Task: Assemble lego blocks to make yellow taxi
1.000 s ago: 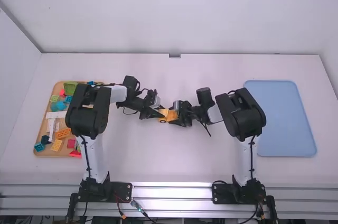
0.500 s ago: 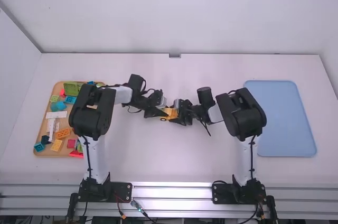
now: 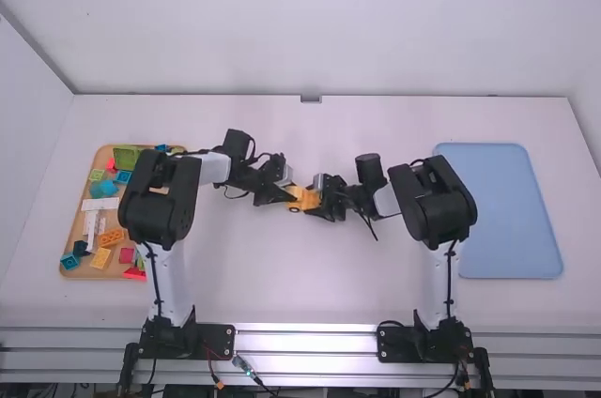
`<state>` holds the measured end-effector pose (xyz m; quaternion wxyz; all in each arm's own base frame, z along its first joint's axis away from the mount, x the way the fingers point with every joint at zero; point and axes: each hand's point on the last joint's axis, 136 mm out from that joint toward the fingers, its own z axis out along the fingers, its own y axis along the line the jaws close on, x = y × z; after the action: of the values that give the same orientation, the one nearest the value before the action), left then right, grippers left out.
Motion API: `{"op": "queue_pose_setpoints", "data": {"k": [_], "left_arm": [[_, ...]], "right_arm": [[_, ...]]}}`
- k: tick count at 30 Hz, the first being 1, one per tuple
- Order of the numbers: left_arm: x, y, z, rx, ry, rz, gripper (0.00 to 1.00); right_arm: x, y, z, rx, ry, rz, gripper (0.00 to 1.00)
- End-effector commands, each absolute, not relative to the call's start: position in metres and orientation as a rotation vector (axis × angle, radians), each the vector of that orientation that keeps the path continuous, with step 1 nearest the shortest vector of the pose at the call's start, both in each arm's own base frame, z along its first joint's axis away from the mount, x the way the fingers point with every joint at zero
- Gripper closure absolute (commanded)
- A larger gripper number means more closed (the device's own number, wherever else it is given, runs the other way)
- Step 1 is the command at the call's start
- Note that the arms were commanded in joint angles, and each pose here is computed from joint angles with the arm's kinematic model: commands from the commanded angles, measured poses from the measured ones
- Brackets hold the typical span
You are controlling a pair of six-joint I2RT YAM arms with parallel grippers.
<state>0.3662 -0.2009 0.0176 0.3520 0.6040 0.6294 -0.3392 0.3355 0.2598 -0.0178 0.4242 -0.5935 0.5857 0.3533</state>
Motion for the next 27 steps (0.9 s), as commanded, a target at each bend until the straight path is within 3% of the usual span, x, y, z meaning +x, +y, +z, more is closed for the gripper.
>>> {"op": "queue_pose_setpoints", "data": {"k": [1,27], "left_arm": [[0.3584,-0.1995,0.0077,1.595,1.697,-0.842,0.98],[0.3564,-0.2,0.0018,1.614,1.652,-0.808,0.98]], "right_arm": [[0.3415,0.2578,-0.0211,-1.474,1.49,0.87,0.47],[0.3426,0.2569,-0.0231,-1.467,1.517,0.869,0.48]]}}
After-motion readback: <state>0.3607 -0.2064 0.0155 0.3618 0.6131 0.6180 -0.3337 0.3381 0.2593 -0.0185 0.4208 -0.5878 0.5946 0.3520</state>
